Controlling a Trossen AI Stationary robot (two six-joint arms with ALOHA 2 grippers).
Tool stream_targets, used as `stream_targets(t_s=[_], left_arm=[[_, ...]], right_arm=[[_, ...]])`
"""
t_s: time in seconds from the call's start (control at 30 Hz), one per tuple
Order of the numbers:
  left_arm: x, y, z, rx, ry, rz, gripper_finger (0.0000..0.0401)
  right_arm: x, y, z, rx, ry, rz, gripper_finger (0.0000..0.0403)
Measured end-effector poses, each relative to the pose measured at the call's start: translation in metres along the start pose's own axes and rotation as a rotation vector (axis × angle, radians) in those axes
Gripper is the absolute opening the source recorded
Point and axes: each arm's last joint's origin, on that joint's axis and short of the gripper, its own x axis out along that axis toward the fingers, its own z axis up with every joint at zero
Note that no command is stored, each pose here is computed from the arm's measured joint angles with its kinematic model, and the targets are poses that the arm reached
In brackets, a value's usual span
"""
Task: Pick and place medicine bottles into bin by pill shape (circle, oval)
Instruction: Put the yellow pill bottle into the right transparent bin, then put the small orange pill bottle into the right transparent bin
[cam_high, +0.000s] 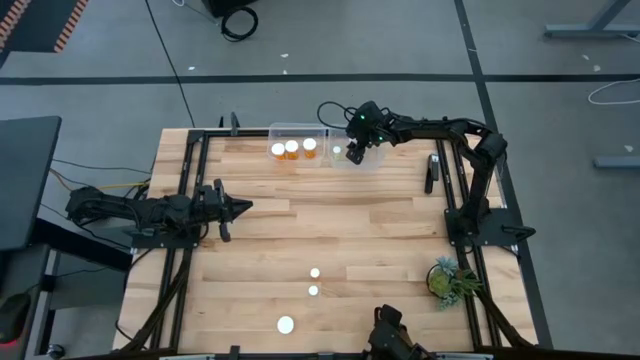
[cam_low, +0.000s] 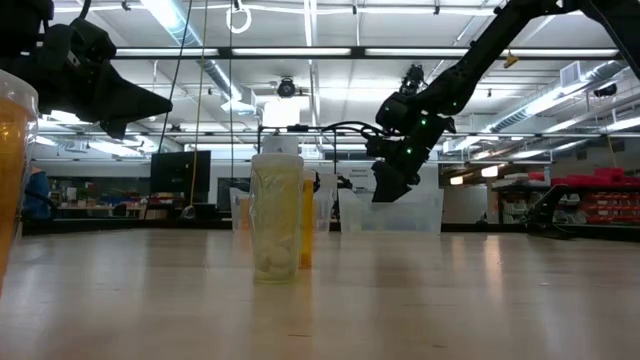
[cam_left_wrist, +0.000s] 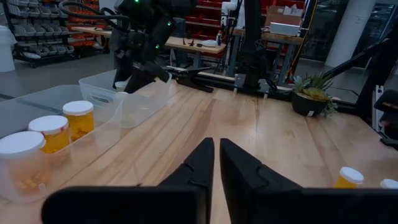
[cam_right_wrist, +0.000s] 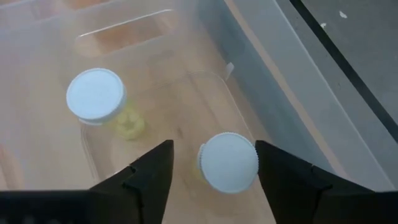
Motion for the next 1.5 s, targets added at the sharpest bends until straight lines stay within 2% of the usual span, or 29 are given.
stream_targets(t_s=[0.43, 0.63, 0.77, 1.07, 1.23, 1.5], left_arm=[[0.000, 0.000, 0.000, 0.000, 0.000, 0.000, 0.0023], [0.000, 0.000, 0.000, 0.000, 0.000, 0.000, 0.0033], [0.000, 0.000, 0.000, 0.000, 0.000, 0.000, 0.0036], [0.000, 0.000, 0.000, 0.000, 0.000, 0.000, 0.0023], [0.000, 0.000, 0.000, 0.000, 0.000, 0.000, 0.0029], [0.000, 0.000, 0.000, 0.000, 0.000, 0.000, 0.0034]], right_arm=[[-0.006, 0.005, 0.013, -0.021, 0.016, 0.012, 0.0260], [-0.011, 0.014, 0.024, -0.059, 0.053, -0.053, 0.0260], [-0.015, 0.024, 0.030, -0.084, 0.063, -0.050, 0.0260], [-0.024, 0.054, 0.043, -0.150, 0.111, 0.002, 0.0260], [-0.037, 0.074, 0.054, -0.205, 0.163, -0.045, 0.0260], [-0.048, 0.122, 0.063, -0.306, 0.136, 0.022, 0.0259]])
